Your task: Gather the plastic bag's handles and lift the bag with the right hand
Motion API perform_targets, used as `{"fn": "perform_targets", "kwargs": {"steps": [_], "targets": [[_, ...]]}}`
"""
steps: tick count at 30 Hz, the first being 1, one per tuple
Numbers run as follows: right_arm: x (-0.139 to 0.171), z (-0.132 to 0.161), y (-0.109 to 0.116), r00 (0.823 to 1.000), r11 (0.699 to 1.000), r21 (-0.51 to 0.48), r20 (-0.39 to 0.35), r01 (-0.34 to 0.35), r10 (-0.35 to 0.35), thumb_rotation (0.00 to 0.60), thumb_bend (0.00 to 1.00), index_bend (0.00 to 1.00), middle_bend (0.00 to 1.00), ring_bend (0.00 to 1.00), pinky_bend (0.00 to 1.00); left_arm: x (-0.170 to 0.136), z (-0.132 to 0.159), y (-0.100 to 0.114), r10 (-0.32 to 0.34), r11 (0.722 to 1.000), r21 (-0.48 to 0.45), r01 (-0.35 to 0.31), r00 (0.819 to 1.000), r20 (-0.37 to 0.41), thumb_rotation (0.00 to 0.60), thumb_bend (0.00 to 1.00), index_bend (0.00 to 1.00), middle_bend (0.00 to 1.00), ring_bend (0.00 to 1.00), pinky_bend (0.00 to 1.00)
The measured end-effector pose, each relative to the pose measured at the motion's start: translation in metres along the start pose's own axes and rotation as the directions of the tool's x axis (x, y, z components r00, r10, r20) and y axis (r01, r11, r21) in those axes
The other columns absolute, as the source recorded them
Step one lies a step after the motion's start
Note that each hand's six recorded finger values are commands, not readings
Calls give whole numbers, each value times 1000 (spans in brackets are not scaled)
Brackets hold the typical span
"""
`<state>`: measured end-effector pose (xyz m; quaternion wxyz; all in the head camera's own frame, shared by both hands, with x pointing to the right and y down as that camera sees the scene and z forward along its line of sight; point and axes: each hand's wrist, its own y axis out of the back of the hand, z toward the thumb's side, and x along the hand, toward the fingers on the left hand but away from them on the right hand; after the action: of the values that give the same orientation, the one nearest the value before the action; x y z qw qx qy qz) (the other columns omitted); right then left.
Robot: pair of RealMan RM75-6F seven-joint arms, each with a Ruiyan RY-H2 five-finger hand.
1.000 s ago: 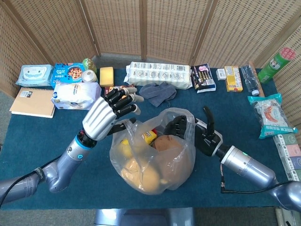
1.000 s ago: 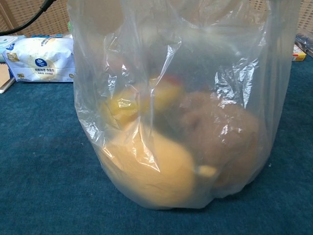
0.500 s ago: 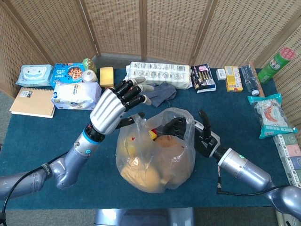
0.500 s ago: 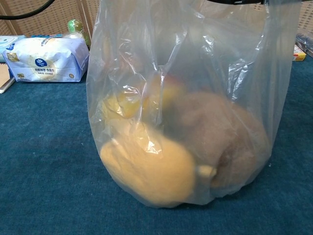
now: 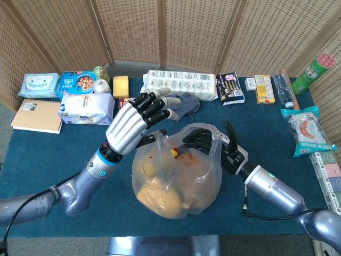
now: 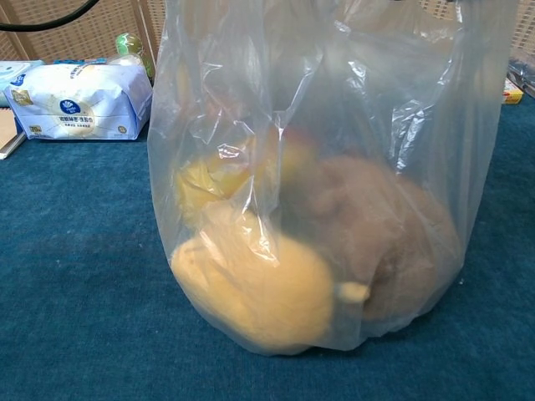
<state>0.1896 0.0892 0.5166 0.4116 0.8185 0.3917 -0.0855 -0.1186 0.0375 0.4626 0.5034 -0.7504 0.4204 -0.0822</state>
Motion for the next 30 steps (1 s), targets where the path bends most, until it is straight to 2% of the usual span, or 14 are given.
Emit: {"fn": "perform_targets", "kwargs": {"steps": [8, 14, 18, 30], "targets": [[-6, 1, -2, 1000, 1000, 7, -9, 6, -6, 49, 155, 297, 284, 172, 107, 6, 4, 0, 12, 1000, 15, -12, 1000, 10, 600, 145, 358, 263, 147, 296], [-3, -1, -3, 1000, 1000, 6, -4, -4, 4, 1, 155, 275, 251, 136, 43, 10, 2, -1, 17, 999, 33, -17, 1000, 5, 600, 139, 332, 246, 124, 279], [-2, -3, -5, 1000, 1000, 15, 7, -22, 22, 0, 154, 247, 218, 110, 9, 11, 2, -2, 18, 999, 38, -18, 1000, 4, 600, 138, 316, 237, 117, 274], [2, -5, -7, 997, 997, 15, 27, -71, 71, 0, 154, 239, 224, 113, 14, 12, -2, -3, 13, 998, 59, -13, 1000, 2, 600, 138, 310, 231, 110, 266]]}}
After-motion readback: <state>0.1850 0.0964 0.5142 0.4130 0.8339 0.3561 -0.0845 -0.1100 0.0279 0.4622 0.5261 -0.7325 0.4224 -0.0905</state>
